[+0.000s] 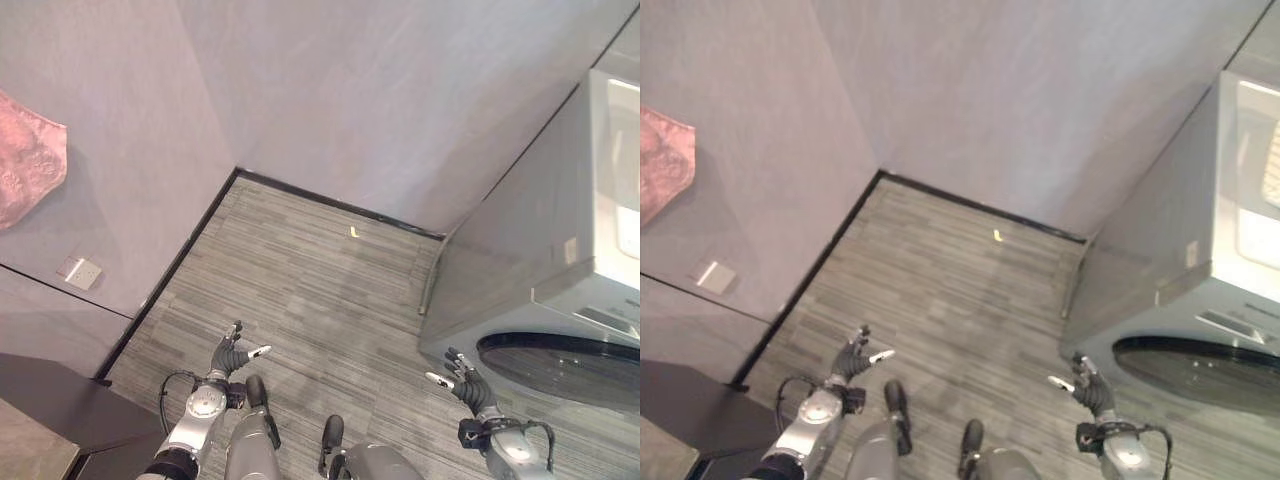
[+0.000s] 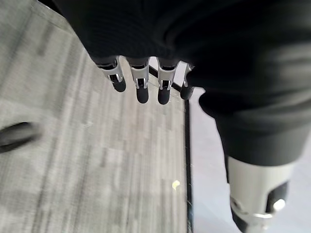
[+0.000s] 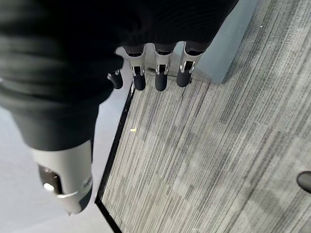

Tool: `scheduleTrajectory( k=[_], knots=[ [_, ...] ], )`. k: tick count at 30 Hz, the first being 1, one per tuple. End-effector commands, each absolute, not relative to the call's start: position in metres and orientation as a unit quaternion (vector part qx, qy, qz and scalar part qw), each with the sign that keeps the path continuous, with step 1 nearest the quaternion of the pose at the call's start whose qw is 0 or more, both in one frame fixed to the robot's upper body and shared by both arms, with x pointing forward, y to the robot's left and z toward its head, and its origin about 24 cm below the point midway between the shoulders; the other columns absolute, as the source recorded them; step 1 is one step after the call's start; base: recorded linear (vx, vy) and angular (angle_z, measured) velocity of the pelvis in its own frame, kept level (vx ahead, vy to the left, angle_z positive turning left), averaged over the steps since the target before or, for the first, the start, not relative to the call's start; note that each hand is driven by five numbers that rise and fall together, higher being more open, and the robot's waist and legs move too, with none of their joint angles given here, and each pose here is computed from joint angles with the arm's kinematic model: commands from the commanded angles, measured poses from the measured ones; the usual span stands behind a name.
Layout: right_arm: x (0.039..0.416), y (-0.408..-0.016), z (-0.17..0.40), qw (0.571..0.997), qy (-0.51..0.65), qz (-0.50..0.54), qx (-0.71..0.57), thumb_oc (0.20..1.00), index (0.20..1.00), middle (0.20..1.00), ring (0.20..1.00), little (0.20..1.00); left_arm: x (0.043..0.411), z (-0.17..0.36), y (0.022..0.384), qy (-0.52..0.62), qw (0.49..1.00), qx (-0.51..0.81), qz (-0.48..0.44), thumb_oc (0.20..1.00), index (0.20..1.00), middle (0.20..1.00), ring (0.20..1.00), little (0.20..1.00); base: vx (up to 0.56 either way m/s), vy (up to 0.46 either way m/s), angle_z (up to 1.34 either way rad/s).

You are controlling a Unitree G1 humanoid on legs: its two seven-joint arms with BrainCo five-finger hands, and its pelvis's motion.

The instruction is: Put brush and paste in cup on sink, flatten towel.

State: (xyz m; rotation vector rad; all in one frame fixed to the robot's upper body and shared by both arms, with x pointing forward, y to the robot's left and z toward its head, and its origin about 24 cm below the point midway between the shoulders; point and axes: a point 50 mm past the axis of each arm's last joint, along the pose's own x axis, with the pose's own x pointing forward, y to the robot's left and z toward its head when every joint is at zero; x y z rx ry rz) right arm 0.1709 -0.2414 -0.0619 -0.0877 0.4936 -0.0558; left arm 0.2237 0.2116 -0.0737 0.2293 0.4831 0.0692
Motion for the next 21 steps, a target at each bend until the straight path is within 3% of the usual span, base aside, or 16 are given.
scheduleTrajectory(
  k=[1, 11, 21],
  knots=[
    [0.170, -0.251, -0.040, 0.978, 0.195, -0.013, -0.071, 1.000, 1.000, 1.000, 1.000, 1.000, 0.234, -0.054, 0.215, 0.183, 0.973, 0.140, 0.020, 1.000, 1.000, 1.000, 1.000, 1.000, 0.44, 0.318, -0.07],
    [0.189, -0.215, -0.039, 0.985, 0.169, 0.027, -0.025, 1.000, 1.000, 1.000, 1.000, 1.000, 0.246, -0.026, 0.208, 0.113, 0.966, 0.226, -0.051, 1.000, 1.000, 1.000, 1.000, 1.000, 0.34, 0.483, 0.19],
    [0.186, -0.206, -0.036, 0.985, 0.160, 0.054, -0.026, 1.000, 1.000, 1.000, 1.000, 1.000, 0.241, -0.034, 0.204, 0.126, 0.965, 0.220, -0.065, 1.000, 1.000, 1.000, 1.000, 1.000, 0.33, 0.206, 0.81]
  ],
)
